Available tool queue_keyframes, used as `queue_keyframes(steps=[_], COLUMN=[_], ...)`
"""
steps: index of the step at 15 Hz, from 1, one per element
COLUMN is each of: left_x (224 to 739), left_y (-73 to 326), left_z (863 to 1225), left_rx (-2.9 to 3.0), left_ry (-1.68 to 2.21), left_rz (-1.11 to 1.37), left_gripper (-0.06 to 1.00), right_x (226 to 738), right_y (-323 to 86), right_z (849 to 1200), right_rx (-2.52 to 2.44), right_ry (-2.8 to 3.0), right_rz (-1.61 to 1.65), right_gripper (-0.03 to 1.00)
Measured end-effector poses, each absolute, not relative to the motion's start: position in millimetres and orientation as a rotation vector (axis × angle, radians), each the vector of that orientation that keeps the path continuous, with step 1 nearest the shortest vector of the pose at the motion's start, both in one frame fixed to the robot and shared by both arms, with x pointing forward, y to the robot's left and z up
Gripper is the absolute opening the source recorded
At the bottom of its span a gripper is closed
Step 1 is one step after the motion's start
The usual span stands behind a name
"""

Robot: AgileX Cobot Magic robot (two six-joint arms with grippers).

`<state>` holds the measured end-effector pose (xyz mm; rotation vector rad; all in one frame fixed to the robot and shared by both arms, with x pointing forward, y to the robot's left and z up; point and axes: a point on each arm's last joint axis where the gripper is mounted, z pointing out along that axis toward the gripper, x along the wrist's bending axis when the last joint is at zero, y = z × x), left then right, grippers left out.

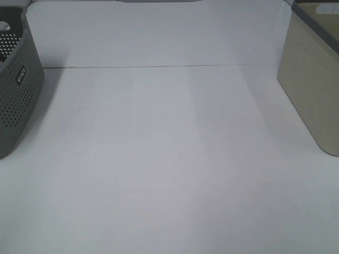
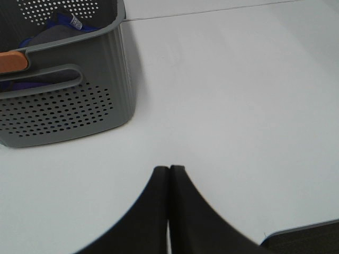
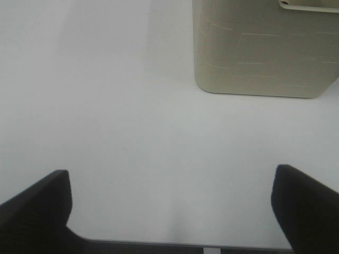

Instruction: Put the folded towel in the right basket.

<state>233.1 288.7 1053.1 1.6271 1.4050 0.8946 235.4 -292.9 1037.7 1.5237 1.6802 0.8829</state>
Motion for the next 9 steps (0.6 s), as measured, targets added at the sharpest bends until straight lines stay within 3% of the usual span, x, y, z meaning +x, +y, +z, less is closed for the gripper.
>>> queue_keyframes(steps=[9], left_x=[233.1], left_y=[288.7], left_z=[1053.1], left_rx=[1.627], left_ry=[1.405], left_rz=[0.895], left_gripper=[0.00], right_x=[235.4], right_y=[-292.9], right_z=[1037.7], right_rx=[1.524], right_ry=[1.680], right_rz=[0.883], right_gripper=[0.98])
